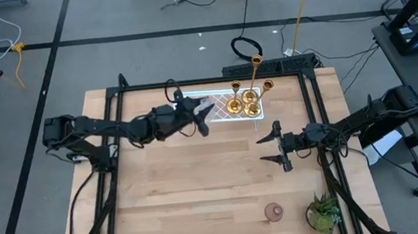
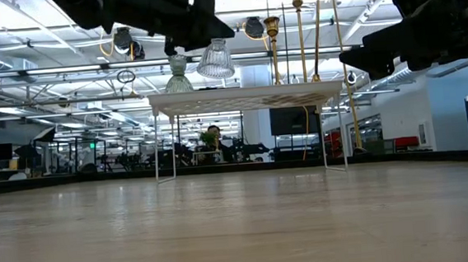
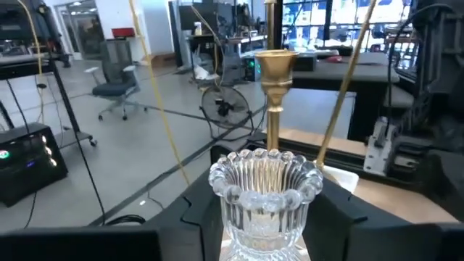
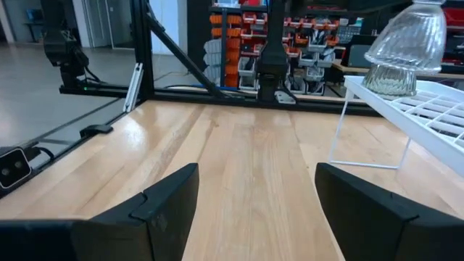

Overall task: Pick & Place candle stick holders
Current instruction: Put the transparent candle holder on the shelf

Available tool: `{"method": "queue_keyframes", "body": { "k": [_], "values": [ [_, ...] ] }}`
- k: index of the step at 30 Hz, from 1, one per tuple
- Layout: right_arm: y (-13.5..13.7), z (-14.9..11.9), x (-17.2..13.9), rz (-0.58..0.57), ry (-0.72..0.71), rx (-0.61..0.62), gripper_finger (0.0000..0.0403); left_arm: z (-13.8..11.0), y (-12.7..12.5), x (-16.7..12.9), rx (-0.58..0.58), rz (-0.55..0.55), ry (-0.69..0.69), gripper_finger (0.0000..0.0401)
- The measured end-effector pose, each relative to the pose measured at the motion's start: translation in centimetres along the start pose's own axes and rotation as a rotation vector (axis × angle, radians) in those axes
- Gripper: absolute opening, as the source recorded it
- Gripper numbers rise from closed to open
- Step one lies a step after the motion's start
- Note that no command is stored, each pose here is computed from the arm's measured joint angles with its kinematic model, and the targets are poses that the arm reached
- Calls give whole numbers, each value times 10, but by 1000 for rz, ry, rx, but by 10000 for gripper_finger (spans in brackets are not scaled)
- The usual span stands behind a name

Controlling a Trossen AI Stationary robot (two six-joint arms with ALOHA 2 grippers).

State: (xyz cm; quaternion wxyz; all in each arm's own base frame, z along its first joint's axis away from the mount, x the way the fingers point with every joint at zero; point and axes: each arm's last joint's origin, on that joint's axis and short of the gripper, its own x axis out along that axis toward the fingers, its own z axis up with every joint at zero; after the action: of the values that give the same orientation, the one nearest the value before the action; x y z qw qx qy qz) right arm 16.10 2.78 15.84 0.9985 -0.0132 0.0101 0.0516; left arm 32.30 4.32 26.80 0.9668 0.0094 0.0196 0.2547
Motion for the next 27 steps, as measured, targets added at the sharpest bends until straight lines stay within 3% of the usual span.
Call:
{"method": "queue_keyframes", "body": {
  "k": [3, 10, 20, 27],
  "values": [
    [0, 0, 0, 0, -1, 0, 267, -2, 7, 3, 6, -24, 17, 143],
    [0, 0, 0, 0, -1, 0, 267, -8, 15, 7, 33, -22, 61, 190],
    [0, -1, 0, 4, 7, -16, 267, -15, 18, 13, 108, -8, 85, 169],
    [0, -1, 0, 5, 7, -27, 267, -16, 15, 12, 138, -17, 87, 190]
  ]
}}
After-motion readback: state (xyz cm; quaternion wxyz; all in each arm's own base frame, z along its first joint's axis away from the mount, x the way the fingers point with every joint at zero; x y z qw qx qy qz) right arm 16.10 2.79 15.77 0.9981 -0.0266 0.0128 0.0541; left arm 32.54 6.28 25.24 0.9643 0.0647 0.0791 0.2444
